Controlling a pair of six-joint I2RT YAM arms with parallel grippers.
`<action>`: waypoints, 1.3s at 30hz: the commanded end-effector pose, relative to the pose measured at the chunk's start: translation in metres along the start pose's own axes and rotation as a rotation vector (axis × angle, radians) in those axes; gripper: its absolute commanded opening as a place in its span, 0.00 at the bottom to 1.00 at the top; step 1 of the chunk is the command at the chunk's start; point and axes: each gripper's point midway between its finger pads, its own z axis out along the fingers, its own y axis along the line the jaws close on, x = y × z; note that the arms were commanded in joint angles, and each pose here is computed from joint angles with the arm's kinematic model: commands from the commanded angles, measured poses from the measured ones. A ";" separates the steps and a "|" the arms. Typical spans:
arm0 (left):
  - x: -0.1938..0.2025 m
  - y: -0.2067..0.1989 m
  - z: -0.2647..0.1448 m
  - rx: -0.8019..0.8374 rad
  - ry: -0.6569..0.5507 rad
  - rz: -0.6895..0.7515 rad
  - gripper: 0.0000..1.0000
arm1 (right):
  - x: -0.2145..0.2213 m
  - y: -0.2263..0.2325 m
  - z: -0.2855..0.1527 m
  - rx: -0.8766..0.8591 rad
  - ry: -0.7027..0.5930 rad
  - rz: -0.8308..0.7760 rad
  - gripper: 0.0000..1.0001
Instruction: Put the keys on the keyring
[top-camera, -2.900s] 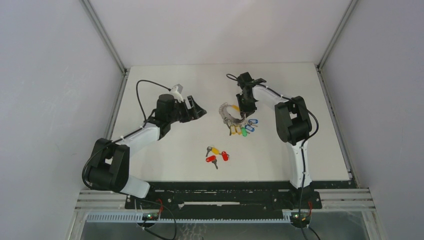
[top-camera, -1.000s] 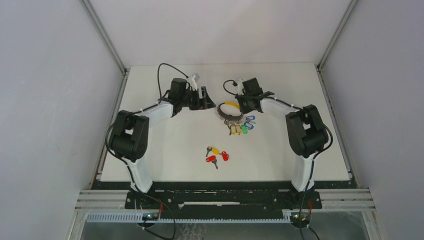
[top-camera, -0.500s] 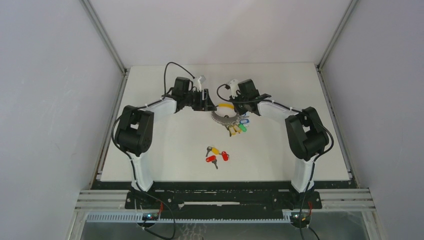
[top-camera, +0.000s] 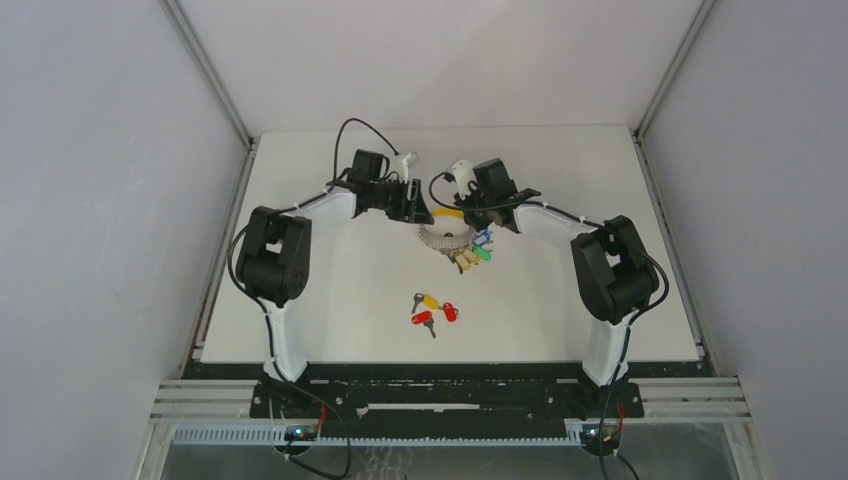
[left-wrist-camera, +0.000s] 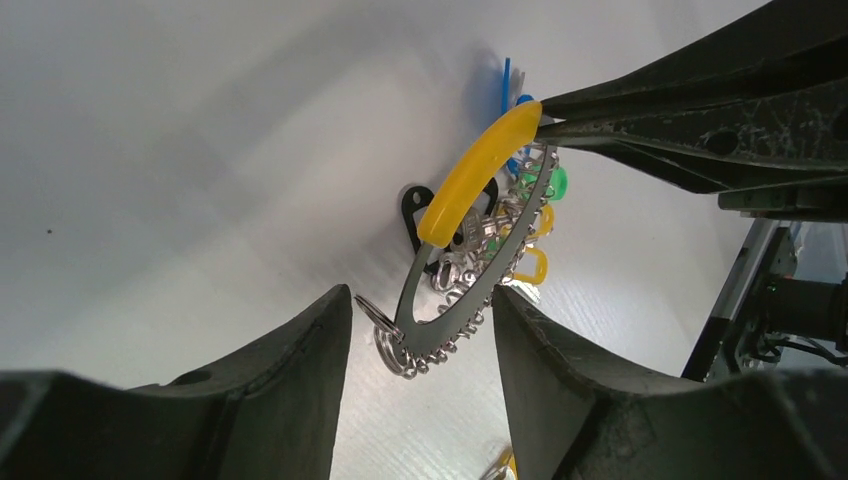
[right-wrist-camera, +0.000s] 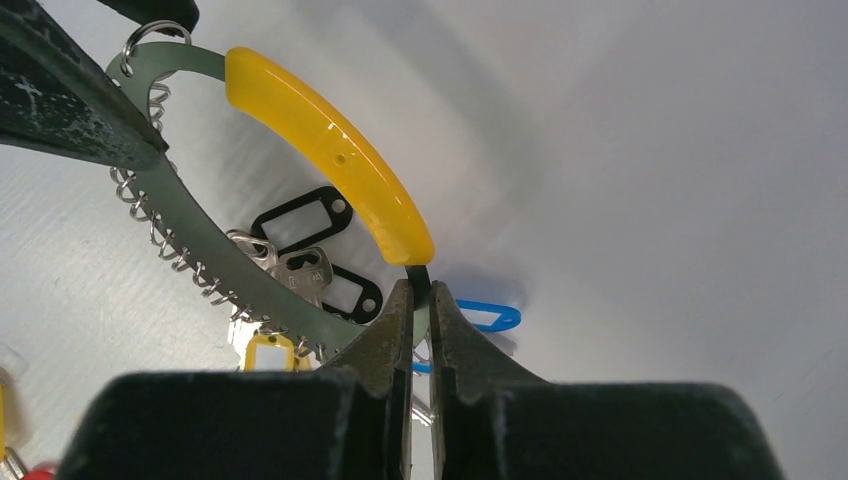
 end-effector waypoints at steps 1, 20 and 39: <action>-0.023 -0.007 -0.008 0.012 -0.024 0.110 0.60 | -0.035 0.005 -0.016 -0.013 -0.116 -0.054 0.00; -0.035 -0.025 -0.014 0.007 -0.037 0.228 0.60 | -0.038 0.009 -0.020 -0.015 -0.123 -0.075 0.00; -0.018 -0.015 -0.009 0.020 0.031 0.176 0.51 | -0.042 0.008 -0.023 -0.013 -0.133 -0.078 0.00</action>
